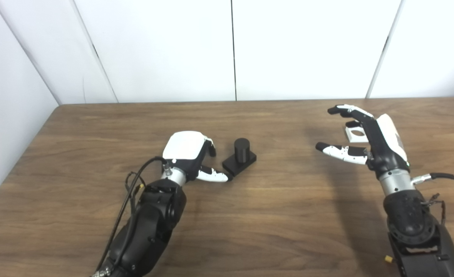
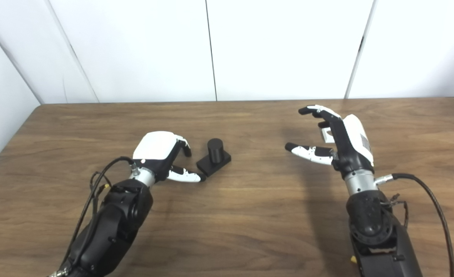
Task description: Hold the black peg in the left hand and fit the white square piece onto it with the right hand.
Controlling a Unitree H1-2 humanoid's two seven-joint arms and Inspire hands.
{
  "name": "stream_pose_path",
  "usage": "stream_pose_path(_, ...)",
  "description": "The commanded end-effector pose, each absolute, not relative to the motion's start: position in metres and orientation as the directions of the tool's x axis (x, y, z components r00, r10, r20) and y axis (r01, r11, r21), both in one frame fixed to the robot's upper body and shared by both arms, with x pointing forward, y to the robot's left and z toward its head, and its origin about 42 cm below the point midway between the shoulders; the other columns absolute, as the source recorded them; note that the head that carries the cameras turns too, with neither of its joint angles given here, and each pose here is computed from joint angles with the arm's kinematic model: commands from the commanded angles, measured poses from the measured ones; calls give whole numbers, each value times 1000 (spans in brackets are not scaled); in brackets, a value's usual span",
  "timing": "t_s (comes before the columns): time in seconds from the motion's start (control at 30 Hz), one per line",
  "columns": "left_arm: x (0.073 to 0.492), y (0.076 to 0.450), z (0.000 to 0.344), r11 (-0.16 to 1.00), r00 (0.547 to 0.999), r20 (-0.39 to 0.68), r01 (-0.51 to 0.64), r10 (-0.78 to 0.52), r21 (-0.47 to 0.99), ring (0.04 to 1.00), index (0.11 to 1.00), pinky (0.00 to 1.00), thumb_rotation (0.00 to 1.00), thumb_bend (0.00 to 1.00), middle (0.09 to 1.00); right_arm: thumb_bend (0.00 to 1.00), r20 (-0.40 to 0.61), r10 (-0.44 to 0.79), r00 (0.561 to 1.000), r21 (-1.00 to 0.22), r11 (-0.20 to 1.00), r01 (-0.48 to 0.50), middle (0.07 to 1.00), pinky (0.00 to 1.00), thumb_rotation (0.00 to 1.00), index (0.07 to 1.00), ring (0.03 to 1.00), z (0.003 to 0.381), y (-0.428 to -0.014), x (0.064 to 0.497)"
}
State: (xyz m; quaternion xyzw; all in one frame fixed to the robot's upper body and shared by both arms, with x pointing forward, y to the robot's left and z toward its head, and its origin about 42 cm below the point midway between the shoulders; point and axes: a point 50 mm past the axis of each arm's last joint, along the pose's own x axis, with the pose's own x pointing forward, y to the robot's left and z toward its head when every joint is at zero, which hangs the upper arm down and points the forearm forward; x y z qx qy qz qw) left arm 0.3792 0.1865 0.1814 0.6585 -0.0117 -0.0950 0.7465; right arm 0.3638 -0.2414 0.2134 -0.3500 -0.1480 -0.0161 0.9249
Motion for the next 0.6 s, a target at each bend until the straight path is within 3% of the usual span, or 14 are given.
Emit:
stream_pose_path(0.0, 389, 184, 213, 109, 986, -9, 28, -168, 994, 840, 641, 753, 647, 997, 858, 717, 389, 93, 917, -624, 759, 187, 818, 719, 229, 716, 807, 238, -236, 370)
stream_pose_path(0.57, 387, 178, 219, 113, 986, -3, 21, -164, 993, 845, 654, 745, 682, 999, 867, 712, 383, 85, 920, -622, 760, 188, 825, 726, 224, 722, 814, 238, -236, 369)
